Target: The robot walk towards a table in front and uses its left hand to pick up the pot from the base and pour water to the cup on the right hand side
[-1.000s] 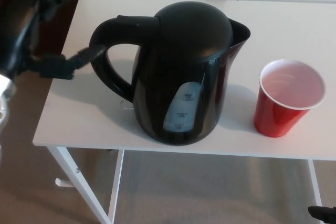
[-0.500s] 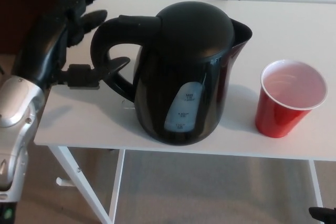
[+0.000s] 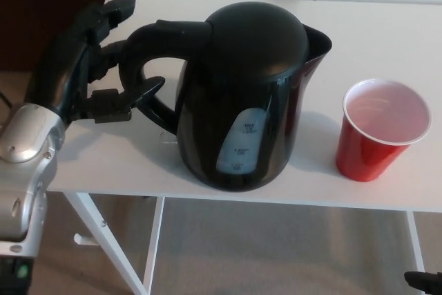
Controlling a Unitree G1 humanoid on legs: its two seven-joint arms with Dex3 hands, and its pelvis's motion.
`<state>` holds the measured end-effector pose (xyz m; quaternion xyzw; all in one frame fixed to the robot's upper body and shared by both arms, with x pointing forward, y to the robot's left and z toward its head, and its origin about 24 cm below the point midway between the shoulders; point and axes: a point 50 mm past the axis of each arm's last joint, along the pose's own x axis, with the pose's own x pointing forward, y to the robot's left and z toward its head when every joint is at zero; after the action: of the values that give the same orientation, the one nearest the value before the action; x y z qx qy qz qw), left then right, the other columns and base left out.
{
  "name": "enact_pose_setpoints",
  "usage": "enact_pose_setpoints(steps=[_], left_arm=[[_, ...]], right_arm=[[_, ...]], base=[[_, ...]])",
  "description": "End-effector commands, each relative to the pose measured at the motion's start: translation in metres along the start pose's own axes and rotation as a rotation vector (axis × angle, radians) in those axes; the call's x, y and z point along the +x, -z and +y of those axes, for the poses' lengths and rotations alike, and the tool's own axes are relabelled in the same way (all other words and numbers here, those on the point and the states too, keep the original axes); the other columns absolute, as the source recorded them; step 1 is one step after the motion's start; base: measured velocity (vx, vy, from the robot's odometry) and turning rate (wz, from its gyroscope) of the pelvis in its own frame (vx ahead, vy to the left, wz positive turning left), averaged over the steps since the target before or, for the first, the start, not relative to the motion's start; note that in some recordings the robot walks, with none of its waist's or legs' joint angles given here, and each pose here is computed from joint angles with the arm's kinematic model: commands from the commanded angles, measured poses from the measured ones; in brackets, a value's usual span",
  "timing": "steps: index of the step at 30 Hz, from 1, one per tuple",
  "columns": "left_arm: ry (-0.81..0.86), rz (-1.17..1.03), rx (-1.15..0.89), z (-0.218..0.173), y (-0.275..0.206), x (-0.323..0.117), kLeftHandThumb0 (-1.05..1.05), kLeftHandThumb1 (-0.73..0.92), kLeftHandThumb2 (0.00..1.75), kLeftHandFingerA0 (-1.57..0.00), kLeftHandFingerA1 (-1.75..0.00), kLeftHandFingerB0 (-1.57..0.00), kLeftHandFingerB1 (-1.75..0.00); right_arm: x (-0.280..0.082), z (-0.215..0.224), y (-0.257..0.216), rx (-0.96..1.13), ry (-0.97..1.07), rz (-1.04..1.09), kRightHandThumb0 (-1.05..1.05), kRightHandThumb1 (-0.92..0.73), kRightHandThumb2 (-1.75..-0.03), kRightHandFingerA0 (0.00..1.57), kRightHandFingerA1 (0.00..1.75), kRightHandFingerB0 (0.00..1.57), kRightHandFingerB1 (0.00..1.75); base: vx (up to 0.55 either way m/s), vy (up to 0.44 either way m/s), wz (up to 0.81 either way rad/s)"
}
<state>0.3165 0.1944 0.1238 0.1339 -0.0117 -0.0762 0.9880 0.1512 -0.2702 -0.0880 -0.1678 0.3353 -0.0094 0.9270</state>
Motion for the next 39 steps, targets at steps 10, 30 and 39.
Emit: enact_pose_setpoints(steps=[10, 30, 39], left_arm=[[-0.063, 0.007, 0.012, 0.003, 0.001, 0.004, -0.43, 0.44, 0.64, -0.31, -0.41, -0.21, -0.36], [-0.072, -0.03, 0.09, -0.015, -0.004, 0.008, -0.34, 0.51, 0.55, -0.4, -0.37, -0.28, -0.31], [-0.099, 0.004, 0.122, -0.012, 0.0, 0.012, -0.34, 0.51, 0.55, -0.41, -0.37, -0.31, -0.32]], right_arm=[[-0.002, -0.004, 0.002, 0.009, 0.015, 0.024, -0.22, -0.56, -0.55, 0.43, 0.38, 0.43, 0.38], [-0.001, -0.004, -0.009, -0.005, 0.025, -0.02, -0.28, -0.54, -0.63, 0.43, 0.43, 0.44, 0.43], [-0.002, -0.002, -0.017, 0.002, 0.018, -0.041, -0.2, -0.56, -0.56, 0.43, 0.39, 0.44, 0.39]], base=[[0.0, 0.0, 0.0], [0.0, 0.0, 0.0], [0.0, 0.0, 0.0]])
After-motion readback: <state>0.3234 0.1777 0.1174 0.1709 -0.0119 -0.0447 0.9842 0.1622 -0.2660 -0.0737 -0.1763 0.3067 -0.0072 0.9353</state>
